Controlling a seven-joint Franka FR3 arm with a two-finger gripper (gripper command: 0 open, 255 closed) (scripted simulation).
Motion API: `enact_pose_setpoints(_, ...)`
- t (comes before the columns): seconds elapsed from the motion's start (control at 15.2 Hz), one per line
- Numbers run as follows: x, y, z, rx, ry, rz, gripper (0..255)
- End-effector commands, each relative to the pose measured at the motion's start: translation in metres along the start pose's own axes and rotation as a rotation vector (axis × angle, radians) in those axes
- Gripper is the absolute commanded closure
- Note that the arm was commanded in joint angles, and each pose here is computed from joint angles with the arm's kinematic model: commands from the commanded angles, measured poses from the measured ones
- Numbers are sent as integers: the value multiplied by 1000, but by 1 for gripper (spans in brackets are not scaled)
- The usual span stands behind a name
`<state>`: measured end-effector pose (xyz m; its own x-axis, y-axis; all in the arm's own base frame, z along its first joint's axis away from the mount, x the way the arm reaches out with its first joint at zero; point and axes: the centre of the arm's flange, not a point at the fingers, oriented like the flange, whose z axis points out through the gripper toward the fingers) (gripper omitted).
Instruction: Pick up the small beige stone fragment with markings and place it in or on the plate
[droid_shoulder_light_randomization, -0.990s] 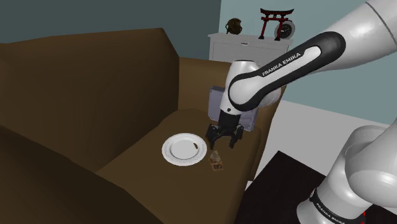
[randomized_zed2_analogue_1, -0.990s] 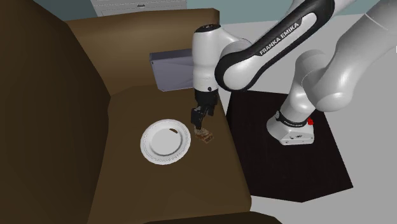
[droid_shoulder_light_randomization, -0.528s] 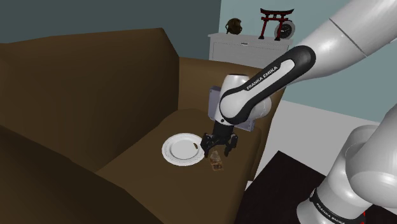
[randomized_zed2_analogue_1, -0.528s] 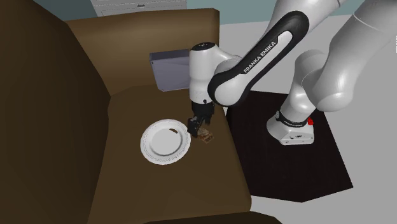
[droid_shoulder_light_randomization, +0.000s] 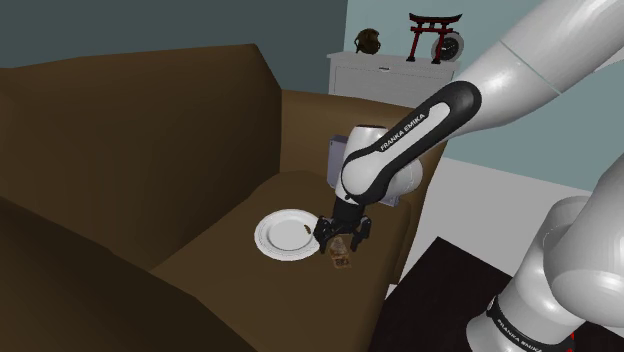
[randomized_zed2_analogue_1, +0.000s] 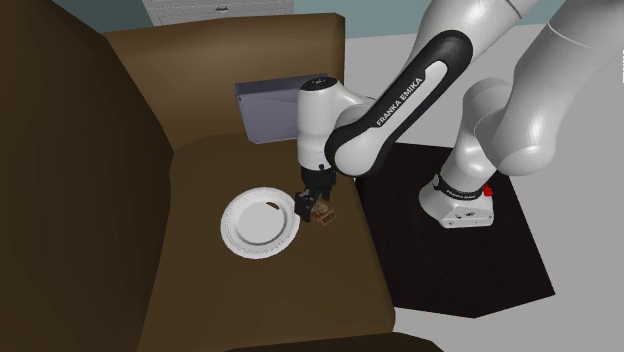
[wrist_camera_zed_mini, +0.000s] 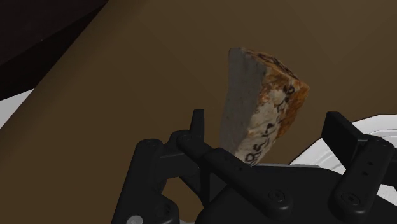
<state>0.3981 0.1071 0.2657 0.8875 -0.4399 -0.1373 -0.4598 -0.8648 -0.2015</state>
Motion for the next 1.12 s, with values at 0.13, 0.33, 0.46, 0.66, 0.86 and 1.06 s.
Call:
enact_pose_setpoints(0.13, 0, 0, 0, 0, 0, 0, 255)
enact_pose_setpoints(0.33, 0, 0, 0, 0, 0, 0, 255)
enact_pose_setpoints(0.46, 0, 0, 0, 0, 0, 0, 255)
enact_pose_setpoints(0.66, 0, 0, 0, 0, 0, 0, 255)
enact_pose_setpoints(0.86, -1, -2, -10, 0, 0, 0, 255)
enact_pose_setpoints(1.06, -4, -5, -26, 0, 0, 0, 255)
